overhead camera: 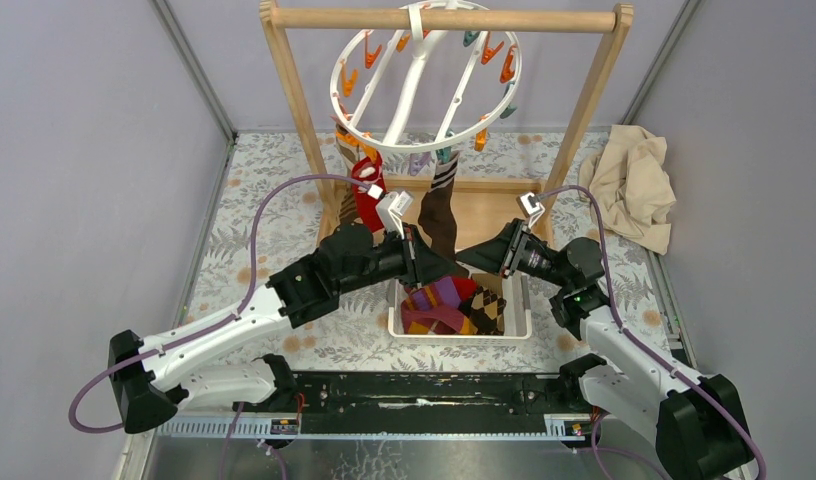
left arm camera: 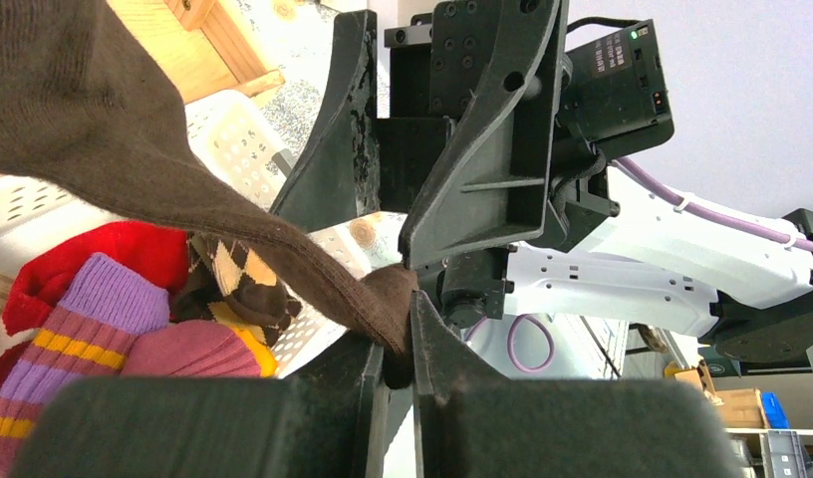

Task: Remove the socks clipped to the hanger
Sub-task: Remove the sock from the hanger.

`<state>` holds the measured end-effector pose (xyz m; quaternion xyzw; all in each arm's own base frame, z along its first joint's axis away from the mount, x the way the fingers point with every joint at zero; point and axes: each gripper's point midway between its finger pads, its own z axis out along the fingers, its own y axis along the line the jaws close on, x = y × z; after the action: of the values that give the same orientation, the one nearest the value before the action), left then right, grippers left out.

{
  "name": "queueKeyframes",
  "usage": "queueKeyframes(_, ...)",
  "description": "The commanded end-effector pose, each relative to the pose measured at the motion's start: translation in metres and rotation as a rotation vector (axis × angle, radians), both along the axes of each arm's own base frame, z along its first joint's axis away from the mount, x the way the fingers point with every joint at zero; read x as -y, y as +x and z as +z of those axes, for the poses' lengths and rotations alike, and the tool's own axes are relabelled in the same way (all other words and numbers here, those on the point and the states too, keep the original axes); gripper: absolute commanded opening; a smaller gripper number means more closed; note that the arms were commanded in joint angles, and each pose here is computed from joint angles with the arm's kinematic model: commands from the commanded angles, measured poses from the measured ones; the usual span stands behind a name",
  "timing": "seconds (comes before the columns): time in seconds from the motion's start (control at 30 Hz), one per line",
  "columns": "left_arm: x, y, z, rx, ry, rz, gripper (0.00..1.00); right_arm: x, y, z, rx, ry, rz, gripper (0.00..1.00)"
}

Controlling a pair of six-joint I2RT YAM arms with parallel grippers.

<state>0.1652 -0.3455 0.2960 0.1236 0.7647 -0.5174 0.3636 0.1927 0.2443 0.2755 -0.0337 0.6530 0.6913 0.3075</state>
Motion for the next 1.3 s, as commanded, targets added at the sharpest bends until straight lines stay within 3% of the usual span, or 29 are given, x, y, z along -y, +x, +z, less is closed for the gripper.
queueKeyframes(0.0,0.008,0.004,0.039,0.072,-0.108,0.007,0.08,0.001,-0.009,0.006,0.03,0.006,0.031,0.7)
queueKeyframes(0.3,0.011,0.001,0.045,0.078,-0.126,-0.003,0.07,0.001,-0.007,0.001,0.001,0.01,0.027,0.7)
queueKeyframes(0.67,0.018,-0.008,0.038,0.062,-0.137,-0.028,0.06,-0.001,-0.005,0.016,0.018,0.048,0.04,0.61)
queueKeyframes(0.97,0.024,-0.012,0.025,0.045,-0.114,-0.037,0.07,0.001,-0.011,0.036,0.06,0.076,0.048,0.3)
queueKeyframes(1.1,0.023,-0.011,0.022,0.047,-0.095,-0.032,0.17,0.004,-0.016,0.044,0.073,0.081,0.045,0.14)
queueKeyframes(1.27,0.011,-0.007,0.034,0.082,-0.054,0.007,0.49,0.007,-0.021,0.047,0.095,0.015,0.021,0.03)
